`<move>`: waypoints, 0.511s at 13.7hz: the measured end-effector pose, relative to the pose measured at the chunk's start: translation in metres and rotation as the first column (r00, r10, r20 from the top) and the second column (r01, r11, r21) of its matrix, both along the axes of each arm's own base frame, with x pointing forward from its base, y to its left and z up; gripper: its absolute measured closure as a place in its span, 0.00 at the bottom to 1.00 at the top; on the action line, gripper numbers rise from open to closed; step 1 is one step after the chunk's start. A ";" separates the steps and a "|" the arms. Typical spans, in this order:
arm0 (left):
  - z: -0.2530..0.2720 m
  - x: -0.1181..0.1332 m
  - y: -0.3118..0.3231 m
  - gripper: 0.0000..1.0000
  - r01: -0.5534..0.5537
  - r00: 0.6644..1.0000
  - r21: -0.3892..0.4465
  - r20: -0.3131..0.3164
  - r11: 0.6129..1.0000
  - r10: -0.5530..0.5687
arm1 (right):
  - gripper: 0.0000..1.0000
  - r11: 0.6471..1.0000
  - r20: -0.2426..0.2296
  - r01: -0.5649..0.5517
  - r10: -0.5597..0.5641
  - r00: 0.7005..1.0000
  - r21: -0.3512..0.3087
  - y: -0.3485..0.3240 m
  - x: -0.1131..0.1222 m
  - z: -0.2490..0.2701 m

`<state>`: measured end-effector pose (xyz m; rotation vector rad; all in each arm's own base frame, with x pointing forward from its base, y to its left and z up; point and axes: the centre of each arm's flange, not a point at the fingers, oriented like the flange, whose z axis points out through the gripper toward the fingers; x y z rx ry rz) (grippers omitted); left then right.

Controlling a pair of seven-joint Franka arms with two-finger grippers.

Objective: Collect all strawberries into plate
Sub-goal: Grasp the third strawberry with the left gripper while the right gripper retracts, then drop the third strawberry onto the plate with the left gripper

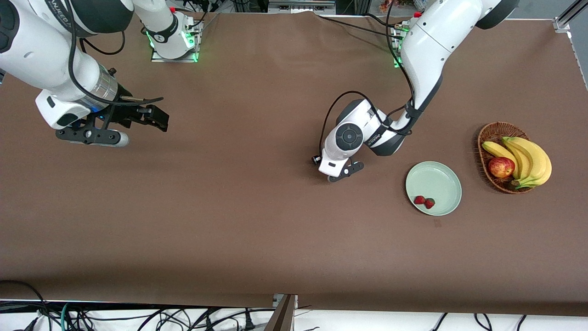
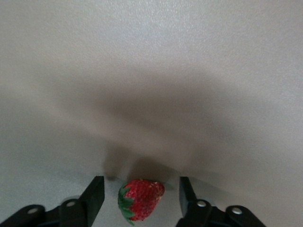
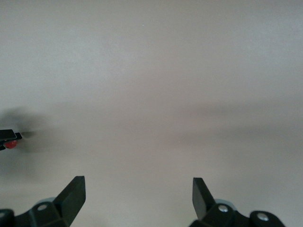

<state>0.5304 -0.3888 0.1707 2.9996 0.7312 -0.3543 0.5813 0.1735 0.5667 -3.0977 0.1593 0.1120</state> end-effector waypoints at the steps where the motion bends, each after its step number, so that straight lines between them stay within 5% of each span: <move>1: 0.000 0.000 0.000 0.44 -0.009 1.000 0.001 0.000 1.000 0.009 | 0.00 1.000 0.000 0.002 -0.002 1.000 -0.002 -0.004 0.002 -0.001; 3: 0.001 0.001 -0.001 0.63 -0.015 1.000 0.000 0.003 1.000 0.015 | 0.00 1.000 0.003 -0.009 0.009 1.000 0.003 -0.025 0.007 0.001; 7: 0.003 0.005 0.003 0.63 -0.021 1.000 0.004 0.001 1.000 0.021 | 0.00 1.000 0.007 -0.001 0.001 1.000 0.011 -0.079 0.005 0.020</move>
